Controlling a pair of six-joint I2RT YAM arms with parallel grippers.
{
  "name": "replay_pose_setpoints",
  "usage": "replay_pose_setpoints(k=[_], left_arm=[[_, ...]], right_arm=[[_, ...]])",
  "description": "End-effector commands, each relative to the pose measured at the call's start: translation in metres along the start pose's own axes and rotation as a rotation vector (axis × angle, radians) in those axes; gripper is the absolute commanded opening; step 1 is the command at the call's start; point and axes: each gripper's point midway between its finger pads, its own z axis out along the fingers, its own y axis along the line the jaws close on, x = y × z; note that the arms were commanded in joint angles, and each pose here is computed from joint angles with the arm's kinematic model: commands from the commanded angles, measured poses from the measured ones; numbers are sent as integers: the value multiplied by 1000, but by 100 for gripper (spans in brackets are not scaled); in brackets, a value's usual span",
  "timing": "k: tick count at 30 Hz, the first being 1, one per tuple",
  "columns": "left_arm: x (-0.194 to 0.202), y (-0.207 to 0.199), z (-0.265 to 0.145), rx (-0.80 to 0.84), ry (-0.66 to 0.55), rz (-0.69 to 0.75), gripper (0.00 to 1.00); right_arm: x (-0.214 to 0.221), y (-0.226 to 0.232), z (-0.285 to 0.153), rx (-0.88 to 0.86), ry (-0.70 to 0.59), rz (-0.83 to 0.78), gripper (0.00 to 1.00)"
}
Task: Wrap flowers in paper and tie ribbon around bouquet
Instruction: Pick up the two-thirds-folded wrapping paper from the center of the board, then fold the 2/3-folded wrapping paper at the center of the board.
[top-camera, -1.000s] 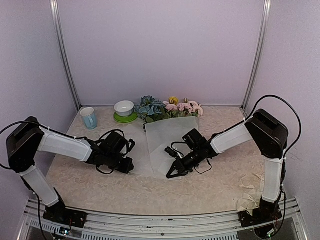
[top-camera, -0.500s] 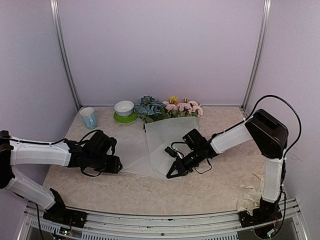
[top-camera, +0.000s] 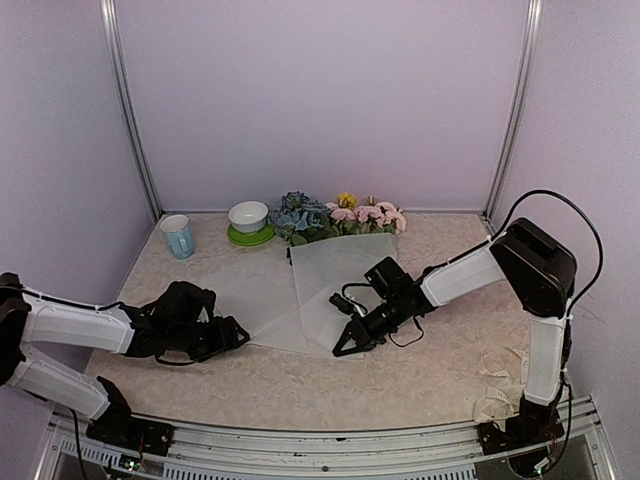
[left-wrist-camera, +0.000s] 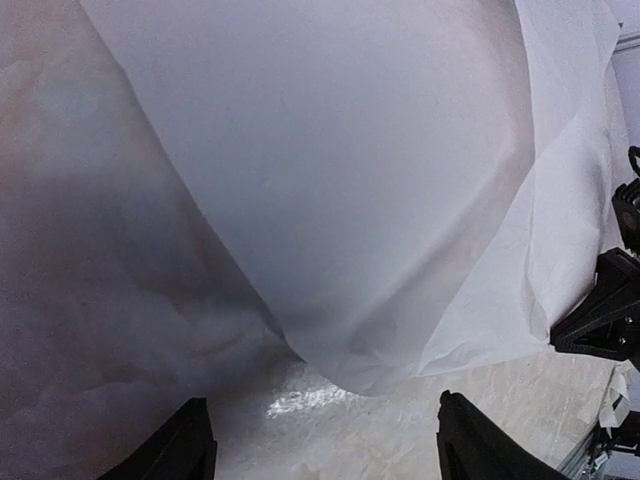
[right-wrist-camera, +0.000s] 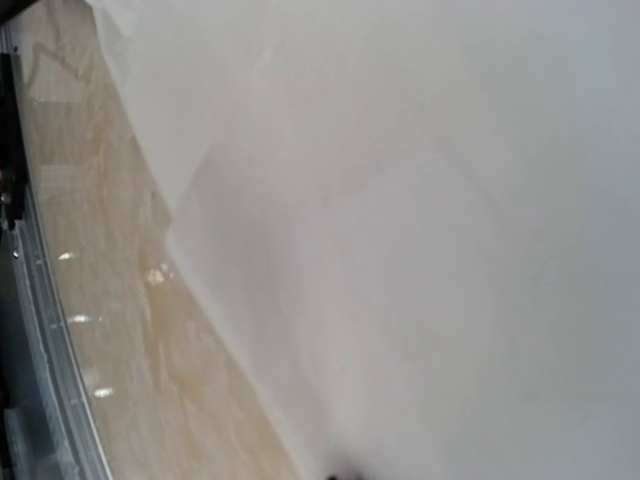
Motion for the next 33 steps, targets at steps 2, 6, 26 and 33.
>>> replay_pose_setpoints(k=[2, 6, 26, 33], left_arm=[[5, -17, 18, 158, 40, -74, 74], [1, -15, 30, 128, 34, -46, 72], [-34, -56, 16, 126, -114, 209, 0], [-35, -69, 16, 4, -117, 346, 0]], right_arm=[[10, -27, 7, 107, 34, 46, 0], [10, -26, 6, 104, 33, 45, 0], [6, -21, 10, 80, 37, 43, 0], [-32, 32, 0, -92, 21, -65, 0]])
